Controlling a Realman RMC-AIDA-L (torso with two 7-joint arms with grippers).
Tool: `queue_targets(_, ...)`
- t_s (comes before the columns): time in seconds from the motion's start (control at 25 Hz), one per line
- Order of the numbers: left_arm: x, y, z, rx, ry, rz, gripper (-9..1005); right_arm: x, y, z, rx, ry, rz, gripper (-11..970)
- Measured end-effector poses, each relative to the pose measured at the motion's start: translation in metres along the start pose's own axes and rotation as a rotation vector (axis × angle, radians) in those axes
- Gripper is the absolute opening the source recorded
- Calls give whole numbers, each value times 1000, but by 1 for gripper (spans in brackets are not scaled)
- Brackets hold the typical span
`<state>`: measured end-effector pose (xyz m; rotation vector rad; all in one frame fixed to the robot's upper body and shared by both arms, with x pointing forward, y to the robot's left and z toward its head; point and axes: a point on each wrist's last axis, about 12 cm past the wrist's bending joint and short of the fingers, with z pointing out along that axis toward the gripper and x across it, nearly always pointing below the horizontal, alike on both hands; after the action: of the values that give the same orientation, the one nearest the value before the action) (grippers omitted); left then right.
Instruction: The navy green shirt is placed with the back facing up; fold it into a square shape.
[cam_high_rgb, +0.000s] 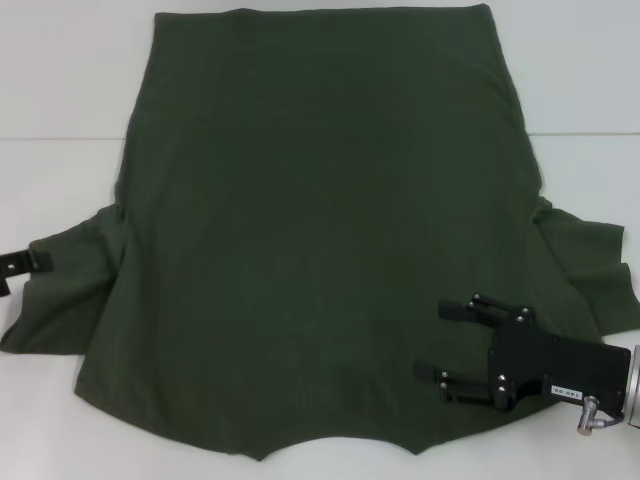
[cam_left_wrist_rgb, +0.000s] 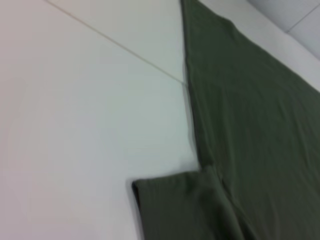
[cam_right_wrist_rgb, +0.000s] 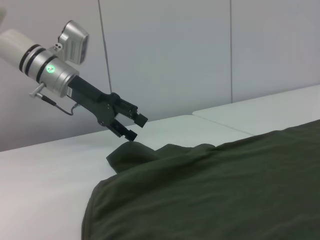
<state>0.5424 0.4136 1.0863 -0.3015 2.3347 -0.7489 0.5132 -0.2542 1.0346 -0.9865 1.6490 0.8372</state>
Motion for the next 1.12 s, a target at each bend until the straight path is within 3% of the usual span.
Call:
queue_targets(0.8,9,-7,14,-16,80,50,899,0,0,0,-3,1,1,883)
queue_targets(1.12,7,-19,25,-10,115,148,865,0,0,1,-3,1,1,883)
